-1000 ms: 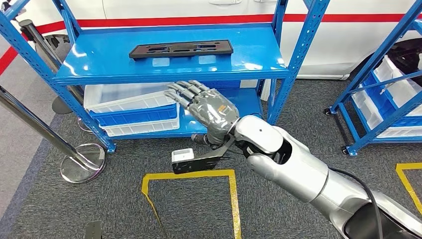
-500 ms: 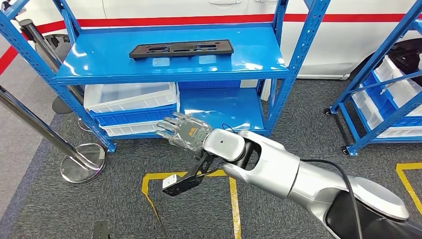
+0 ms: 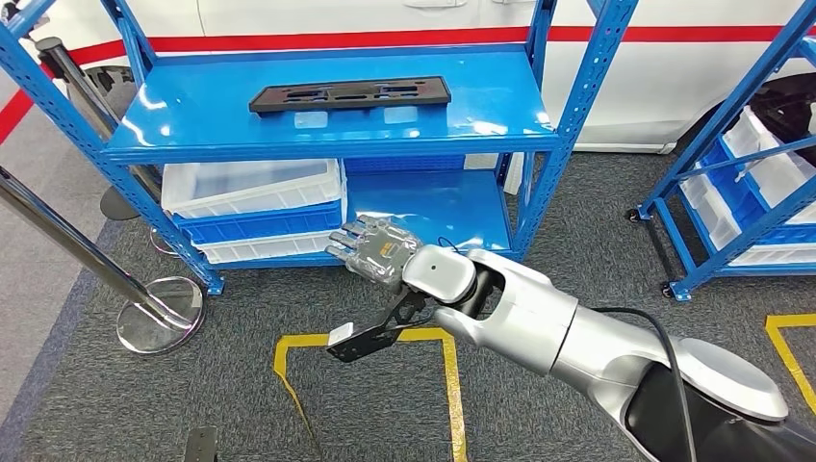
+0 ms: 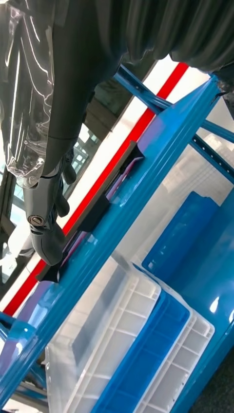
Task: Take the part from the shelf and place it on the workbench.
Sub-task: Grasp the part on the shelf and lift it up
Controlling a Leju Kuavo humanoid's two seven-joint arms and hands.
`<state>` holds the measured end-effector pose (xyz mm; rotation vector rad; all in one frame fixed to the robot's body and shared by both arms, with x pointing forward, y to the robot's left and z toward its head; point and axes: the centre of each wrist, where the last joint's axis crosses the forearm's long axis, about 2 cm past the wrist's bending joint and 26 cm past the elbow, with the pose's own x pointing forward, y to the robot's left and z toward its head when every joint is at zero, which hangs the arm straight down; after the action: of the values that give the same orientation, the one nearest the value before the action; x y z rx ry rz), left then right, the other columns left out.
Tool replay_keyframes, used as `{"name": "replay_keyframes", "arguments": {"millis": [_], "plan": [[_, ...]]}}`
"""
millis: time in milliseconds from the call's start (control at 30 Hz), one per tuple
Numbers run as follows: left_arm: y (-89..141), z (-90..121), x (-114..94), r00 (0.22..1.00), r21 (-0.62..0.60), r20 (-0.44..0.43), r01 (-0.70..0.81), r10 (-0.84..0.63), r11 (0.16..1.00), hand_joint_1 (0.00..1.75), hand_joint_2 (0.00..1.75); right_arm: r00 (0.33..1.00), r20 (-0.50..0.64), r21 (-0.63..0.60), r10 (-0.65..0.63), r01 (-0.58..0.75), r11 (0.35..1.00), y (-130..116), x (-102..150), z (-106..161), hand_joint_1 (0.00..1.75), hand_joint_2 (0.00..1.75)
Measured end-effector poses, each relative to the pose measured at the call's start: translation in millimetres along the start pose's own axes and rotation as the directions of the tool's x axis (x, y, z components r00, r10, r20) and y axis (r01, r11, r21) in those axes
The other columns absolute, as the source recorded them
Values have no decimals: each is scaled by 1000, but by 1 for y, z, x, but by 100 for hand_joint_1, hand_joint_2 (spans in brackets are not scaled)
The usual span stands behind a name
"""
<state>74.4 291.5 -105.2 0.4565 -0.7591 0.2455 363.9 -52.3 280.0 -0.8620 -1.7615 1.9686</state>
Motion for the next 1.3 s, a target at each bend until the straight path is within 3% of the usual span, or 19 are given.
{"name": "replay_keyframes", "arguments": {"millis": [467, 633, 733, 767, 867, 1000, 1133, 1300], "plan": [[-2, 1, 0, 999, -25, 4, 51, -51, 998, 0, 0, 999, -24, -139, 36, -39, 990, -22, 3, 1, 0, 175], [-2, 1, 0, 999, -43, -23, 37, -38, 998, 0, 0, 999, -19, -52, -44, 43, 998, -24, 4, 2, 0, 175], [-2, 1, 0, 998, -55, -58, 6, -9, 998, 0, 0, 990, -10, 50, -141, 142, 989, -26, 5, 1, 0, 44], [-2, 0, 0, 997, -60, -73, -6, 2, 998, 0, 0, 985, -7, 76, -170, 170, 983, -27, 5, 0, 0, 44], [-2, -1, 1, 992, -80, -122, -39, 30, 996, 0, 0, 973, -6, 112, -232, 231, 966, -27, 4, 0, 0, 175], [0, -2, 1, 976, -108, -213, -75, 51, 991, 0, 0, 961, -10, 102, -278, 277, 955, -25, 3, 0, 0, 175], [5, -5, 2, 937, -126, -346, -105, 55, 986, 0, 0, 953, -6, 71, -303, 303, 950, -26, 6, -3, 0, 0], [11, -8, 2, 908, -129, -415, -128, 64, 983, 0, 0, 949, -2, 45, -314, 314, 948, -27, 11, -7, 0, 0]]}}
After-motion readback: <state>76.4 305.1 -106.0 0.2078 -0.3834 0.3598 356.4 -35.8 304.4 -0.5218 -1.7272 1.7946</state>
